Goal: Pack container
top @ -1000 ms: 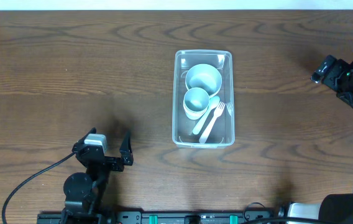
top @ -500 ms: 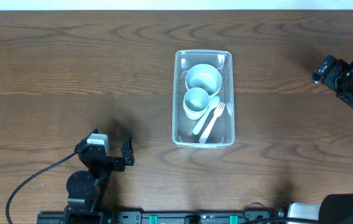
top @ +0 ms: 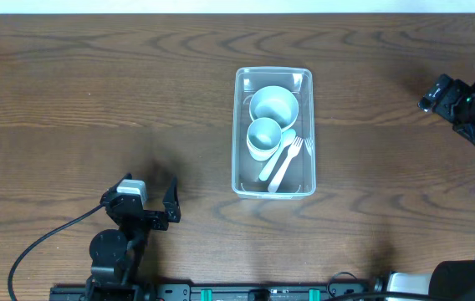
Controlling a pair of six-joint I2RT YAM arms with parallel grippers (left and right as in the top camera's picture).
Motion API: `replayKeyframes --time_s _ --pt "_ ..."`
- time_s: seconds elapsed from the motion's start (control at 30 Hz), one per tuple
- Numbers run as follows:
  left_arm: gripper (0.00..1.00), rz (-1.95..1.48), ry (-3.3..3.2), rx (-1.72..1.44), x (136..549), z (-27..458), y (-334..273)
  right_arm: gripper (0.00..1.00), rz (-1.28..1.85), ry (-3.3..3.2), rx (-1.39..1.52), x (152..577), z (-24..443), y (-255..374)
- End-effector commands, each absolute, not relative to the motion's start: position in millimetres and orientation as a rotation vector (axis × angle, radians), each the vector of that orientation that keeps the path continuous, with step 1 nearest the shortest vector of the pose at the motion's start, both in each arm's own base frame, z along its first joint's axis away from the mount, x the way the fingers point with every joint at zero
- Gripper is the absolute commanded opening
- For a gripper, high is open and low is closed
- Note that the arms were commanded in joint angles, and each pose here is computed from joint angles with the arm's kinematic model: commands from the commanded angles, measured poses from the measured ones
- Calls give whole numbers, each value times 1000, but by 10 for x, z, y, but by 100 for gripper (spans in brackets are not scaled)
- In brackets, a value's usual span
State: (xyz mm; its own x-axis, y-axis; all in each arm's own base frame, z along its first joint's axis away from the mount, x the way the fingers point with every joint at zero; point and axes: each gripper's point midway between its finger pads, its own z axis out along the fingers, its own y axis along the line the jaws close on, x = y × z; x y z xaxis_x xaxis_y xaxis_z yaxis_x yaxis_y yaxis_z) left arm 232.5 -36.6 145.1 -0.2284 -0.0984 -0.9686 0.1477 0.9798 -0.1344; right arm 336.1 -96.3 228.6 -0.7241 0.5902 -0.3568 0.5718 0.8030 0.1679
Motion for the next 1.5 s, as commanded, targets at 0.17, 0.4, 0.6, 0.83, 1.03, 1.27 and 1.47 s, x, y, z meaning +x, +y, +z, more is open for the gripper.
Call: replayKeyframes --time_s 0.17,0.4,0.6,0.83,1.03,1.27,1.47 --pt "98 -226 1808 47 2329 1332 -372 99 60 2599 866 3356 2282 -977" --pt "98 -226 1808 47 2329 1332 -372 99 60 2599 866 3356 2282 -977" --pt "98 -226 1808 47 2329 1332 -372 99 60 2599 867 3355 2282 -978" --pt "98 -226 1808 47 2329 1332 -372 99 60 2600 867 3355 2280 -978" --pt "98 -226 1808 47 2329 1332 -372 99 -71 2576 766 3347 2384 -1115" --pt "98 -226 1808 47 2329 1332 -372 99 -65 2309 50 3505 2956 -539" --pt "98 -226 1808 47 2329 1332 -372 99 -72 2042 -181 3218 3071 -55"
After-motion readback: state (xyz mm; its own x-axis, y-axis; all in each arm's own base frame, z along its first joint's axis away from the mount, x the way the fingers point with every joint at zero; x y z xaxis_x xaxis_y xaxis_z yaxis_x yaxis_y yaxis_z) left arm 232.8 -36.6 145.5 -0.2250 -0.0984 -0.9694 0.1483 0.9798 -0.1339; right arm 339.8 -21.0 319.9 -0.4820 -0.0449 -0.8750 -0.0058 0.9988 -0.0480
